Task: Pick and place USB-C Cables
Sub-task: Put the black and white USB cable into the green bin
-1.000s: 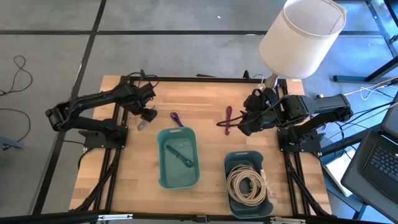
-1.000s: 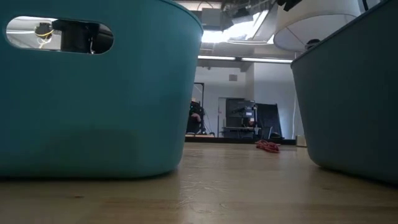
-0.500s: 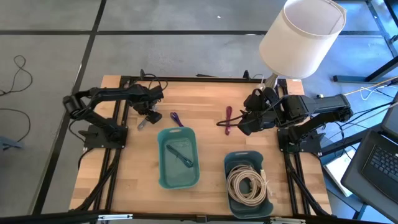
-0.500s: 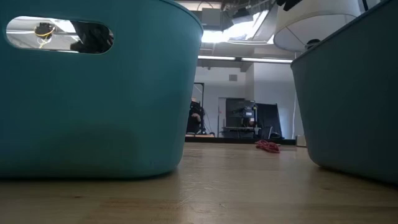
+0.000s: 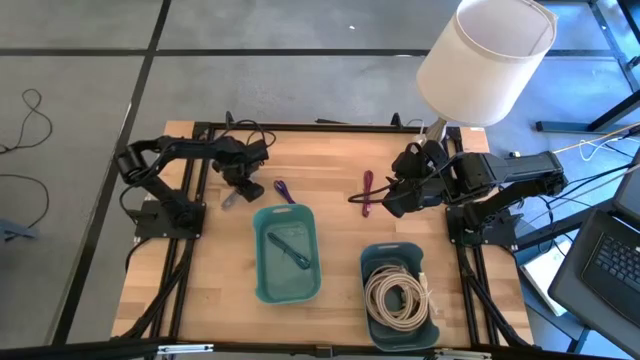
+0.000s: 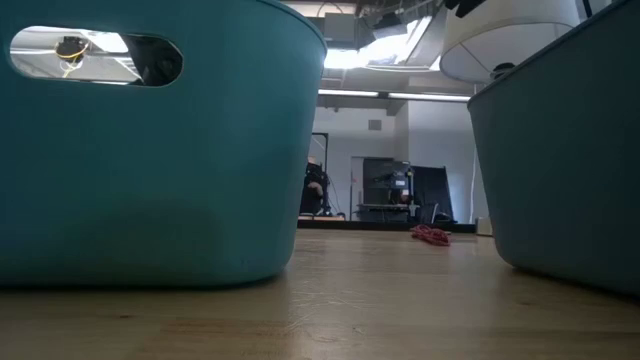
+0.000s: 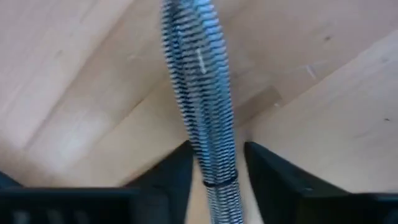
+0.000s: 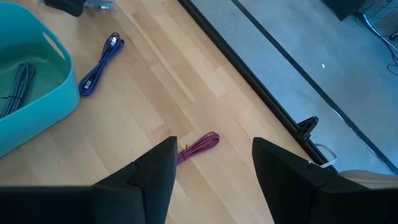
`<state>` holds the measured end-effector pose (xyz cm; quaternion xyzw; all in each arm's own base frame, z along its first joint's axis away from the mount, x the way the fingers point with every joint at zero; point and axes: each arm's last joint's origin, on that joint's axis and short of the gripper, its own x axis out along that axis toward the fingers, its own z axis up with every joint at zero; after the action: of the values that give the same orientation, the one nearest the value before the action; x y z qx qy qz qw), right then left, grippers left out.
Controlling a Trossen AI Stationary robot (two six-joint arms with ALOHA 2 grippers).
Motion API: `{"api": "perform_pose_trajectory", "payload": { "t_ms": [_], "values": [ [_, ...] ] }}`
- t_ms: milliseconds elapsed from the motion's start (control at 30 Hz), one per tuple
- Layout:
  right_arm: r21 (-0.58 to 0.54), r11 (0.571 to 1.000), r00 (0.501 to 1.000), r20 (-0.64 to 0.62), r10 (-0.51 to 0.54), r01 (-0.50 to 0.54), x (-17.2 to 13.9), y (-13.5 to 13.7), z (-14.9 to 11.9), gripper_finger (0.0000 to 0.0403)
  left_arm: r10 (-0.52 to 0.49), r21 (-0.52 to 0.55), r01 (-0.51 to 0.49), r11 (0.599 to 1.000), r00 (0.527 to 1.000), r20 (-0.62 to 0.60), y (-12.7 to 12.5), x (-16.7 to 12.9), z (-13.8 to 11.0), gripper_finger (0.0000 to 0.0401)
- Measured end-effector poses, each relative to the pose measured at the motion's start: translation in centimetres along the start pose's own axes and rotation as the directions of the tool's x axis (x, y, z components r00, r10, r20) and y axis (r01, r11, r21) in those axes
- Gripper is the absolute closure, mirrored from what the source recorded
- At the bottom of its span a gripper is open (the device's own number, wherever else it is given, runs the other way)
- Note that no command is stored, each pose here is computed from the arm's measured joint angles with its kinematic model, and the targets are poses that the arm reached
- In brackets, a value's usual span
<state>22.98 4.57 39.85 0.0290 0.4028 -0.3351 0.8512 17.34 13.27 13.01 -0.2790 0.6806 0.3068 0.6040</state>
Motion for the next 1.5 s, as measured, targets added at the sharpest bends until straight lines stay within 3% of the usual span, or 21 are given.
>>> {"api": "perform_pose_trajectory", "payload": {
  "t_ms": [133, 167, 300, 467, 633, 767, 867, 967, 1033, 1100, 1167, 1267, 1400, 1500],
  "values": [
    [-0.001, 1.0, 1.0, 0.002, -0.004, 0.004, 0.0, 0.0, 0.0, 0.0192, -0.008, -0.003, 0.008, 1.0, 1.0, 0.022, 0.1, -0.6, -0.3, 0.037],
    [-0.002, 1.0, 1.0, 0.003, -0.004, 0.004, 0.0, 0.0, 0.0, 0.0192, 0.013, 0.002, -0.013, 1.0, 1.0, 0.026, 0.2, -0.7, -0.5, 0.0378],
    [-0.011, 1.0, 1.0, -0.002, -0.011, 0.011, 0.0, -0.1, -0.1, 0.0192, 0.05, 0.009, -0.05, 0.999, 0.998, 0.041, 0.6, -2.4, -1.1, 0.0379],
    [-0.018, 1.0, 1.0, -0.006, -0.015, 0.015, 0.0, -0.1, -0.1, 0.0192, 0.061, 0.031, -0.062, 0.998, 0.998, 0.026, 1.3, -6.6, -2.6, 0.0379],
    [-0.039, 0.999, 0.999, 0.009, -0.033, 0.033, 0.0, -0.2, -0.1, 0.0192, -0.088, 0.042, 0.082, 0.996, 0.984, 0.155, 1.5, -12.2, -4.1, 0.0379],
    [-0.039, 0.998, 0.998, 0.026, -0.053, 0.054, 0.0, -0.2, 0.0, 0.0192, -0.307, 0.138, 0.277, 0.951, 0.899, 0.311, 1.0, -16.5, -5.2, 0.0379],
    [-0.041, 0.997, 0.997, 0.035, -0.063, 0.065, 0.0, -0.3, 0.0, 0.0192, -0.465, 0.273, 0.382, 0.883, 0.791, 0.397, 0.1, -19.6, -5.7, 0.0379],
    [-0.038, 0.996, 0.996, 0.037, -0.077, 0.078, 0.2, -0.5, 0.1, 0.0192, -0.602, 0.459, 0.411, 0.787, 0.673, 0.43, -1.4, -22.2, -6.1, 0.0379],
    [-0.028, 0.996, 0.996, 0.034, -0.086, 0.087, 0.3, -0.6, 0.3, 0.0192, -0.67, 0.586, 0.372, 0.72, 0.594, 0.445, -2.8, -23.6, -6.3, 0.0379],
    [-0.017, 0.995, 0.995, 0.031, -0.094, 0.095, 0.5, -0.8, 0.4, 0.0192, -0.737, 0.719, 0.301, 0.627, 0.529, 0.421, -4.3, -24.6, -6.5, 0.0379],
    [-0.01, 0.995, 0.995, 0.028, -0.101, 0.101, 0.6, -1.0, 0.5, 0.0192, -0.773, 0.815, 0.203, 0.542, 0.501, 0.389, -5.7, -24.9, -6.9, 0.0379],
    [-0.004, 0.994, 0.994, 0.026, -0.106, 0.106, 0.7, -1.1, 0.5, 0.0192, -0.769, 0.9, 0.046, 0.433, 0.539, 0.343, -7.4, -24.5, -7.5, 0.0379],
    [-0.004, 0.994, 0.994, 0.025, -0.106, 0.106, 0.8, -1.1, 0.6, 0.0192, -0.655, 0.918, -0.115, 0.38, 0.667, 0.355, -9.0, -23.1, -7.8, 0.0379],
    [-0.004, 0.994, 0.994, 0.025, -0.106, 0.106, 0.8, -1.1, 0.6, 0.0192, -0.546, 0.929, -0.217, 0.299, 0.76, 0.353, -9.9, -21.8, -7.9, 0.0379]
  ]
}}
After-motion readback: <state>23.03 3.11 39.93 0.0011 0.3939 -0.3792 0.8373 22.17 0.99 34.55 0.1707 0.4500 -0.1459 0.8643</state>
